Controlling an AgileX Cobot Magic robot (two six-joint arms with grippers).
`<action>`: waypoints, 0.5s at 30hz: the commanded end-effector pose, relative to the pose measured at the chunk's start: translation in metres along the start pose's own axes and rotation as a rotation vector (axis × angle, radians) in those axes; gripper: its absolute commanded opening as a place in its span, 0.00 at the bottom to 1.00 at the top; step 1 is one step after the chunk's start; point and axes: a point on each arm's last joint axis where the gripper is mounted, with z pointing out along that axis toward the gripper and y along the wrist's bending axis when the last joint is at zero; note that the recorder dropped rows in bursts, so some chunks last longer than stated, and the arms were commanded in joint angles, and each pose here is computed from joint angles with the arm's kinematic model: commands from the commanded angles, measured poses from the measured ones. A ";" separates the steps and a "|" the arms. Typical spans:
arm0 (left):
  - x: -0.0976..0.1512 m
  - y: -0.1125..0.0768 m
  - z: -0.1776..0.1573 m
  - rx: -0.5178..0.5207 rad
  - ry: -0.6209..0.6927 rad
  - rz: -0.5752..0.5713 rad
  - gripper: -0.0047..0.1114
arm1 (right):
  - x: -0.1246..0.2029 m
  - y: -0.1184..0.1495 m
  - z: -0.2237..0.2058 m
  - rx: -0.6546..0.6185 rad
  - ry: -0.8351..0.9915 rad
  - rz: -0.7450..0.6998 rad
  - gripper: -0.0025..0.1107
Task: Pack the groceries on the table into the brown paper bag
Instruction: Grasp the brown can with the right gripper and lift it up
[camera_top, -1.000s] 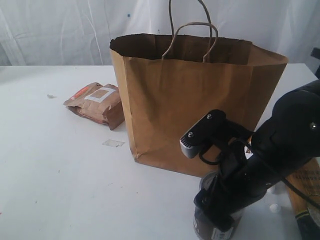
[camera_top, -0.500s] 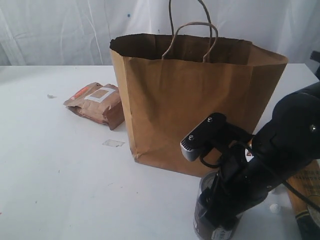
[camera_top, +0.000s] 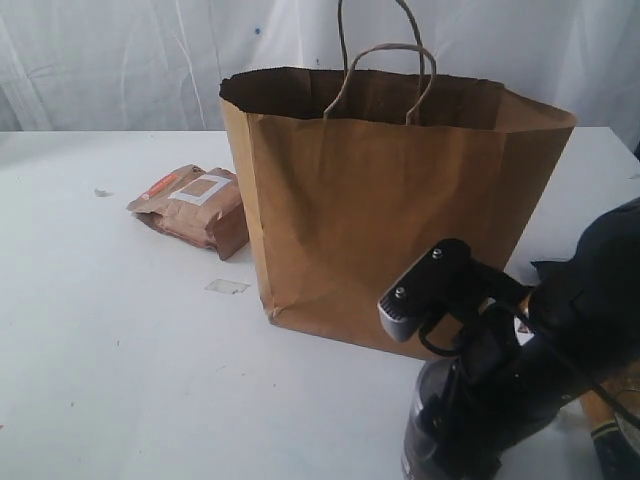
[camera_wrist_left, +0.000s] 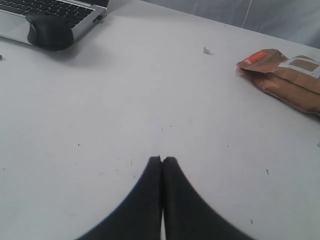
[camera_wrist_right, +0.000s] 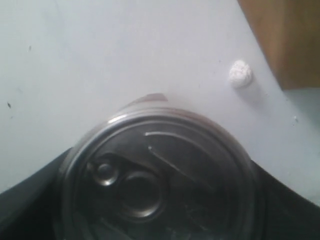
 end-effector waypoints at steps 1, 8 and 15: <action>0.001 0.000 0.000 0.002 0.000 -0.008 0.04 | 0.011 0.004 -0.023 -0.015 0.073 -0.021 0.22; 0.001 0.000 0.000 0.002 0.000 -0.008 0.04 | -0.014 0.009 -0.119 0.013 -0.244 0.129 0.22; 0.001 0.000 0.000 0.002 0.000 -0.006 0.04 | -0.041 0.009 -0.237 0.102 -0.561 0.104 0.22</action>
